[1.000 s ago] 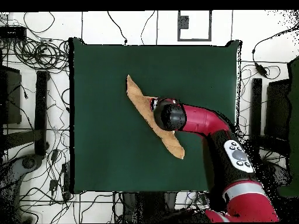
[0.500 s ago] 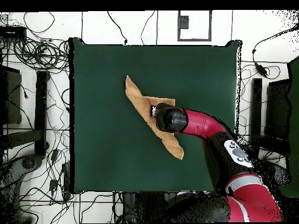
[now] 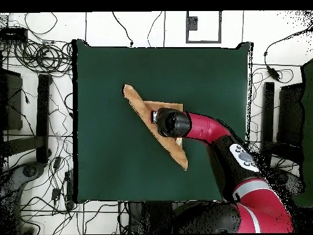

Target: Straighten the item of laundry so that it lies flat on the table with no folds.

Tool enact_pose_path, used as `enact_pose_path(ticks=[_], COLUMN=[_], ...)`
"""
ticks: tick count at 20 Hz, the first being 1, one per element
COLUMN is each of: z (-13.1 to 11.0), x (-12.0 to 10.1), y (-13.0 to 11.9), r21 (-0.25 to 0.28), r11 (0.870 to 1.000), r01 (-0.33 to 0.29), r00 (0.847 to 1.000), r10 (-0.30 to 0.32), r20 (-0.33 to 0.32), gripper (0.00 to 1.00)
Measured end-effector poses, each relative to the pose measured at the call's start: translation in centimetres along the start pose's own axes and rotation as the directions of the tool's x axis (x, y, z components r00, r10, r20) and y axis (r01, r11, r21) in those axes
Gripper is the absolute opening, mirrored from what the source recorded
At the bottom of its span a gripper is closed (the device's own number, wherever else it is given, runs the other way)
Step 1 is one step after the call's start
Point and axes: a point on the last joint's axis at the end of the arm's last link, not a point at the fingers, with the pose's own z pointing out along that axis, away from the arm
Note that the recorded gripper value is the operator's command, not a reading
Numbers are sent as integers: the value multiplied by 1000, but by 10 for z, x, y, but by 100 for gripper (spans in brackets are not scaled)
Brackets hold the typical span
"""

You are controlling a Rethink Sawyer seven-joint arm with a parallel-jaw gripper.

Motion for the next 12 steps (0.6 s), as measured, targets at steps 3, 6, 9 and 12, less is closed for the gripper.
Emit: enact_pose_path(ticks=[3, 6, 9, 12], z=[0, 0, 1, 1], x=[-1, -3, -4, -5], y=[8, 14, 17, 23], r21=[-13, -23, -27, -39], r11=[1000, 1000, 1000, 999], r01=[7, 13, 16, 20], r00=[1000, 1000, 1000, 1000], r10=[-7, -13, -16, -20], r20=[-6, -6, -5, -2], gripper=[100, 100, 100, 100])
